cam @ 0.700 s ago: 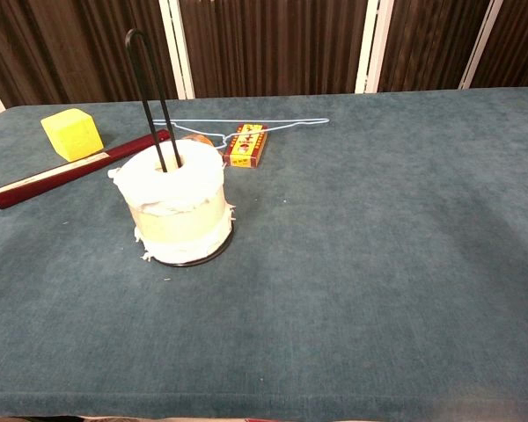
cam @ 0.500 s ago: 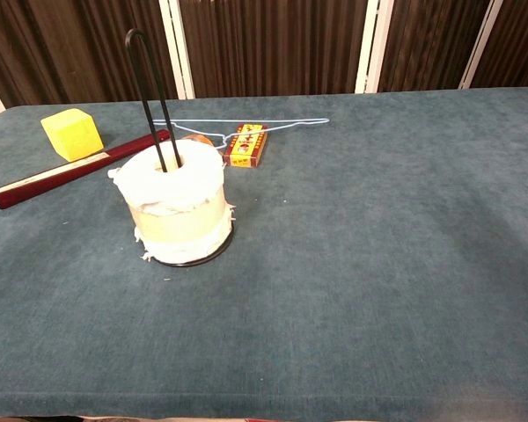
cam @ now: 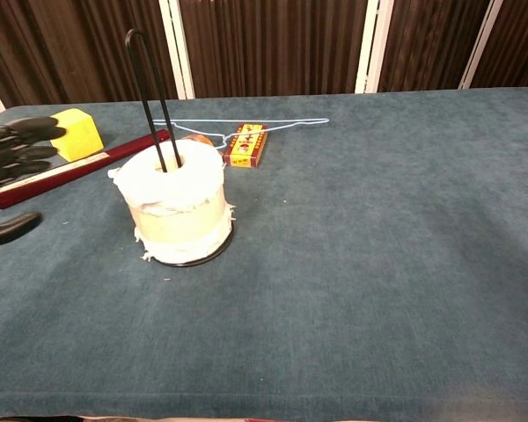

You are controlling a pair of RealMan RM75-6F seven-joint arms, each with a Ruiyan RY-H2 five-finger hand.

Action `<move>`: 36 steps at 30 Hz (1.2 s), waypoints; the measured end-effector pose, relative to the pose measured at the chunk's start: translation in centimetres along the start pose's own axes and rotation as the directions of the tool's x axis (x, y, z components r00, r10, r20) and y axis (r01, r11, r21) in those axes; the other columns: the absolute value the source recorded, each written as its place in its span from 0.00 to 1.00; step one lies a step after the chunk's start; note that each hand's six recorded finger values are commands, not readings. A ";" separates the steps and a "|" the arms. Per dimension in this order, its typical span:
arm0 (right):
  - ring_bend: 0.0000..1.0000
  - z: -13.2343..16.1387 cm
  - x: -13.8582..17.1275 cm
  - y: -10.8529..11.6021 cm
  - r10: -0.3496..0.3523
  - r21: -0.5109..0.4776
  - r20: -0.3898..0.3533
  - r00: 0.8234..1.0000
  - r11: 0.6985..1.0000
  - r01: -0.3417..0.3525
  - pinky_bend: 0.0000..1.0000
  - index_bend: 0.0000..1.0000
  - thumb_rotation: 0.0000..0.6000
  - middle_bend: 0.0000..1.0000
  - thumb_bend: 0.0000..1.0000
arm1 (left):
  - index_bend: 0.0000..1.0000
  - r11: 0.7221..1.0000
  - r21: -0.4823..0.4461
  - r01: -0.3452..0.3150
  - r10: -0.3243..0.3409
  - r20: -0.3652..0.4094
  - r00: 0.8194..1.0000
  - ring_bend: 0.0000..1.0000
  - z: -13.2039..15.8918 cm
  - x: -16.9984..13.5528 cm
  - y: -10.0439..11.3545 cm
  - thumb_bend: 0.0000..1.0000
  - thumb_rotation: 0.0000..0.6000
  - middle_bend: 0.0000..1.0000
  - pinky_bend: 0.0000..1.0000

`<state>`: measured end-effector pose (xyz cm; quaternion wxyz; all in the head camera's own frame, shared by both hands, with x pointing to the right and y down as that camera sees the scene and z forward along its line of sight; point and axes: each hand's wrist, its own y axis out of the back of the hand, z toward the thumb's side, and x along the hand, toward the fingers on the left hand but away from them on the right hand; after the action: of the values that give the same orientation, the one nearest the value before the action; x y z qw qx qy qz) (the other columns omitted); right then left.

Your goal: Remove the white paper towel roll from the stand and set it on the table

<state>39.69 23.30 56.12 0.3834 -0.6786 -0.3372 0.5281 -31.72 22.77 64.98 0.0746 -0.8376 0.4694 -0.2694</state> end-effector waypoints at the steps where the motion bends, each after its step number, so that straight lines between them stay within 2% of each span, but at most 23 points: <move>1: 0.00 0.0 0.0 0.0 0.005 -0.003 -0.002 1.000 1.000 -0.005 0.00 0.00 1.00 0.00 0.06 | 0.00 1.000 0.000 -0.006 0.006 -0.006 1.000 0.00 0.0 0.5 -0.3 0.33 1.00 0.00 0.00; 8: 0.00 0.0 0.3 0.1 0.034 -0.025 -0.027 0.999 0.999 -0.035 0.00 0.00 1.00 0.00 0.06 | 0.00 0.999 0.037 0.016 -0.016 -0.007 1.000 0.00 0.8 3.9 -3.9 0.33 1.00 0.00 0.00; 16: 0.00 -0.3 0.4 0.4 0.020 -0.032 -0.016 1.000 0.999 -0.020 0.00 0.00 1.00 0.00 0.06 | 0.00 0.999 0.002 0.037 -0.037 -0.050 0.998 0.00 0.6 6.8 -7.4 0.33 1.00 0.00 0.00; 21: 0.00 -0.6 0.6 0.7 0.012 -0.039 -0.011 1.000 0.999 -0.013 0.00 0.00 1.00 0.00 0.06 | 0.00 0.998 0.064 0.008 -0.003 -0.075 0.997 0.00 -0.2 8.4 -8.0 0.32 1.00 0.00 0.00; 25: 0.00 -0.9 0.6 0.9 0.008 -0.042 -0.001 1.000 0.999 -0.008 0.00 0.00 1.00 0.00 0.06 | 0.00 0.997 0.068 -0.033 0.040 -0.097 0.995 0.00 -0.7 9.2 -7.8 0.32 1.00 0.00 0.00; 28: 0.00 -1.0 0.6 0.9 0.007 -0.043 -0.001 1.000 0.999 -0.007 0.00 0.00 1.00 0.00 0.06 | 0.00 0.996 0.060 -0.067 0.074 -0.113 0.991 0.02 -1.0 9.6 -7.7 0.32 1.00 0.00 0.07; 29: 0.00 -0.9 0.6 1.0 0.006 -0.043 -0.002 1.000 0.999 -0.007 0.00 0.00 1.00 0.00 0.06 | 0.02 0.996 0.054 -0.078 0.084 -0.118 0.989 0.07 -1.1 9.7 -7.7 0.32 1.00 0.03 0.13; 31: 0.00 -0.9 0.7 1.0 0.007 -0.043 -0.005 1.000 0.999 -0.007 0.00 0.00 1.00 0.00 0.06 | 0.17 0.994 0.049 -0.098 0.103 -0.128 0.986 0.24 -1.1 10.0 -7.7 0.33 1.00 0.19 0.27; 32: 0.00 -0.9 0.7 0.9 0.007 -0.043 -0.006 1.000 0.999 -0.007 0.00 0.00 1.00 0.00 0.06 | 0.30 0.993 0.049 -0.108 0.113 -0.130 0.985 0.35 -1.1 10.1 -7.7 0.34 1.00 0.32 0.36; 34: 0.00 -0.8 0.7 0.9 0.011 -0.042 -0.009 1.000 0.999 -0.012 0.00 0.00 1.00 0.00 0.06 | 0.48 0.990 0.056 -0.128 0.135 -0.125 0.983 0.52 -1.0 10.3 -7.5 0.38 1.00 0.51 0.52; 36: 0.00 -0.8 0.7 0.8 0.017 -0.041 -0.013 1.000 0.999 -0.018 0.00 0.00 1.00 0.00 0.06 | 0.62 0.986 0.059 -0.153 0.159 -0.112 0.981 0.64 -0.8 10.3 -7.4 0.43 1.00 0.64 0.66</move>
<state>40.66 23.38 55.20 0.3669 -0.6926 -0.3396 0.5200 -22.36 18.38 72.36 0.0893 -0.7789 0.5303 -0.3227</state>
